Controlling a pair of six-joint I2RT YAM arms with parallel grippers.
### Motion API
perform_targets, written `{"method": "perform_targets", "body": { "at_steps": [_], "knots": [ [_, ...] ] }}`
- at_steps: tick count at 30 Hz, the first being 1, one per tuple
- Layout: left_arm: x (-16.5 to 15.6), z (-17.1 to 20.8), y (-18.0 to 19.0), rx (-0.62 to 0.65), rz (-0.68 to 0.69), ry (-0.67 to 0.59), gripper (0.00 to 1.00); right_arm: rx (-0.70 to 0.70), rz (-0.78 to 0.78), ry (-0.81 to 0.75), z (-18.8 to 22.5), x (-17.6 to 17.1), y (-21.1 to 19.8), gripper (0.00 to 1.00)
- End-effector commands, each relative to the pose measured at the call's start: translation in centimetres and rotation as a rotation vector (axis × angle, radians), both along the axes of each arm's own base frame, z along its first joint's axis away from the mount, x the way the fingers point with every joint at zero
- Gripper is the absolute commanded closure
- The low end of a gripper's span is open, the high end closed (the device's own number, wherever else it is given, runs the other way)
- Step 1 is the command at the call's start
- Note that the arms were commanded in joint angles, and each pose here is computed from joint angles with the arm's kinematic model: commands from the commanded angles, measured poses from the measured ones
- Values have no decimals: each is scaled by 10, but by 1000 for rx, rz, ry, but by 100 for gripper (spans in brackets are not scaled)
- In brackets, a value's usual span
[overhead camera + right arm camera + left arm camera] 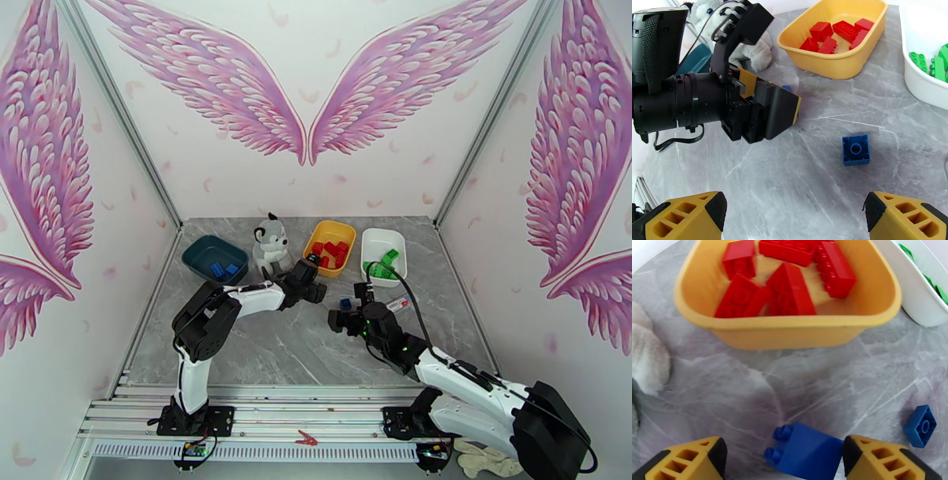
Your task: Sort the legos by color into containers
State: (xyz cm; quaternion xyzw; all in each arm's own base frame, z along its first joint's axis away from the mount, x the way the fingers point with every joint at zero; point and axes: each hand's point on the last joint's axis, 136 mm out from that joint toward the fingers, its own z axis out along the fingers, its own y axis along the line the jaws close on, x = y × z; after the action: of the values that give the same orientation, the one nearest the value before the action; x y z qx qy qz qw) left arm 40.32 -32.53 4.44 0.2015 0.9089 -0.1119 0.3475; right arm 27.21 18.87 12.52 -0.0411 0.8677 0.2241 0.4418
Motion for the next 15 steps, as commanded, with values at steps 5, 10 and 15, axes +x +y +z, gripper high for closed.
{"method": "perform_targets", "body": {
  "at_steps": [5, 10, 15],
  "knots": [
    [-9, -20, -5, 7, -44, 48, 23, -19, -29, 34, -14, -2, -8, 1],
    [-12, -21, -1, -1, -30, 43, 30, -15, -27, 35, -14, 0, -6, 1],
    [-11, -18, -6, -7, -31, 33, 26, -12, -23, 43, -16, 0, -4, 1]
  ]
}}
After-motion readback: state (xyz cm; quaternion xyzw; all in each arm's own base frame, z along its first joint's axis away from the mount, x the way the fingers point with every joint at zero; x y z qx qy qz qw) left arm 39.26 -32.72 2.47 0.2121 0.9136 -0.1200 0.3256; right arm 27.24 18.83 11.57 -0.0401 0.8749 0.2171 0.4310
